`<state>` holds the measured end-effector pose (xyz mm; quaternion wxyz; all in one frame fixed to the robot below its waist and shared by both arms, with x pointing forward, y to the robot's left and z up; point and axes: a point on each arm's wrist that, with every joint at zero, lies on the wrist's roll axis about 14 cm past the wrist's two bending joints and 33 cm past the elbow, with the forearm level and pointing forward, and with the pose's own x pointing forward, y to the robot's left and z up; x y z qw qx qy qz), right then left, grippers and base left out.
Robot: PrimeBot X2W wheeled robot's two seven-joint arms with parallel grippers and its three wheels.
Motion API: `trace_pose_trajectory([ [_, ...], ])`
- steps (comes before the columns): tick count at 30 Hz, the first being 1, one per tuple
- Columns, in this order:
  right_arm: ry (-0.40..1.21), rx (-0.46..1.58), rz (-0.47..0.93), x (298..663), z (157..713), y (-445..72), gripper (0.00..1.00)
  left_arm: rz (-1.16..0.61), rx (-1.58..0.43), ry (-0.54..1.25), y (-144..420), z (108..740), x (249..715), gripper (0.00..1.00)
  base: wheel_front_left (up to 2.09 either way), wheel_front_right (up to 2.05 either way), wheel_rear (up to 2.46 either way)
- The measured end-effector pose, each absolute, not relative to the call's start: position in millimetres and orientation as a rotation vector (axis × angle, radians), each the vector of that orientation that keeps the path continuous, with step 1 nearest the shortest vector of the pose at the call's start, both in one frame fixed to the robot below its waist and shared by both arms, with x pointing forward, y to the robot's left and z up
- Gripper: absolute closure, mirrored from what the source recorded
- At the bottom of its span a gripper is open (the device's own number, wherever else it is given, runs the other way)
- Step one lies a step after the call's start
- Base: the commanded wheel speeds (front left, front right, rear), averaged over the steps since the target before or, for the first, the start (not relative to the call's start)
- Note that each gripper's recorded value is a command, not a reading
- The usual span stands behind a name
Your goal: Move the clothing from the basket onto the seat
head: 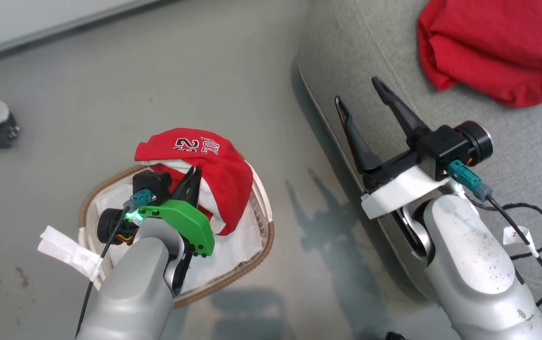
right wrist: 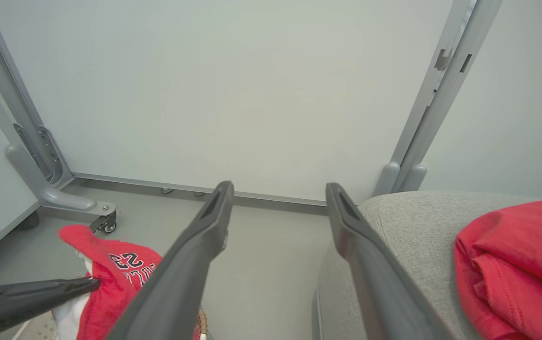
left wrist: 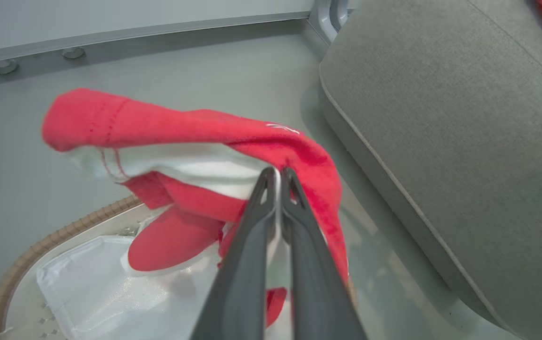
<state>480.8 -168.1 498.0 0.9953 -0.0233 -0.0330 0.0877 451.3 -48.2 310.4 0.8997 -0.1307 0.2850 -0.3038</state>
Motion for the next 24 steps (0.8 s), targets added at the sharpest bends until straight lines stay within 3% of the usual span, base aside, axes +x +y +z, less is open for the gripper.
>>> trace_pose_trajectory([
  [14,-0.117,-0.007,0.218,432,527,-148,0.0,-0.586,-0.285,0.153,-24,461,469,1.0,0.0,0.0,0.0],
  [24,-0.11,0.025,0.254,401,526,-132,0.0,-0.579,-0.314,-0.062,-11,541,451,1.0,0.0,0.0,0.0],
])
